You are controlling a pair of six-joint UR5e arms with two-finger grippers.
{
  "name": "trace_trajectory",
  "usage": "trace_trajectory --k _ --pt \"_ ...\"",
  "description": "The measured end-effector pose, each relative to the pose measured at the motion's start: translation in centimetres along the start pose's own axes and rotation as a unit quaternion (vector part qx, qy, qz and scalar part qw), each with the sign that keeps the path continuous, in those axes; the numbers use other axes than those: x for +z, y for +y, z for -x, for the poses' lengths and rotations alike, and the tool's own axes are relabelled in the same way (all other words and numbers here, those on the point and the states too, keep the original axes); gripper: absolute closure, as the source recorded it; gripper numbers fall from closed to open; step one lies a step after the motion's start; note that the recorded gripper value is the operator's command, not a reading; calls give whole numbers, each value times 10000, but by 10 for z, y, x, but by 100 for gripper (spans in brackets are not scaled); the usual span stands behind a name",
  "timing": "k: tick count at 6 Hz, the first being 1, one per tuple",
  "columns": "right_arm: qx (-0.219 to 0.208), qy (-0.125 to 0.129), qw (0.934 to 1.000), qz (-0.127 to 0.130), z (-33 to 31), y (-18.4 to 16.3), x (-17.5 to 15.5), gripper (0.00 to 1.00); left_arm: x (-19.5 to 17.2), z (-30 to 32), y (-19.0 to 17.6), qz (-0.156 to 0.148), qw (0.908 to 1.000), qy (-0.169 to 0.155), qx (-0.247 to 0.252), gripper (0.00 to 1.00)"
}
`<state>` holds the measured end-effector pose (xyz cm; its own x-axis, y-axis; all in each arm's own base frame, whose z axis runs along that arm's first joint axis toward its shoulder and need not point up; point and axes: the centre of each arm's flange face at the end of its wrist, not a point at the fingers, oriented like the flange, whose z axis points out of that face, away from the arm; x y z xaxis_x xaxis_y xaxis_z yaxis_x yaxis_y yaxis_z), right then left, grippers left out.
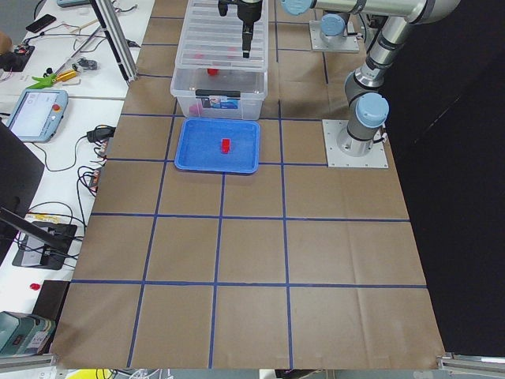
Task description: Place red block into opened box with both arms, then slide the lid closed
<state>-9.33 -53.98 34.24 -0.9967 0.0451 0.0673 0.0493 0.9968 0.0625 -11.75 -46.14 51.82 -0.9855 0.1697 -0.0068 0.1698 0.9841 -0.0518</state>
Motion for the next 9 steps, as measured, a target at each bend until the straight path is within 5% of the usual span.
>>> trace_trajectory --k 1,3,5,7,8,9 --pt "-15 3 10000 7 -10 1 1 0 8 10 -3 53 9966 5 816 2" --pt "5 138 9999 62 -31 5 0 0 30 59 -13 193 9686 79 2478 2" --pt "23 203 9998 80 -52 9 -1 0 71 101 -48 131 9106 53 4130 2" --pt "83 330 9994 42 -59 13 -14 0 120 121 -78 155 8340 94 5515 2" --pt "189 347 9992 14 -58 14 -29 0 148 132 -88 217 8086 206 5876 2" --pt "345 305 9989 54 -51 18 -49 0 177 145 -94 273 7942 333 6062 2"
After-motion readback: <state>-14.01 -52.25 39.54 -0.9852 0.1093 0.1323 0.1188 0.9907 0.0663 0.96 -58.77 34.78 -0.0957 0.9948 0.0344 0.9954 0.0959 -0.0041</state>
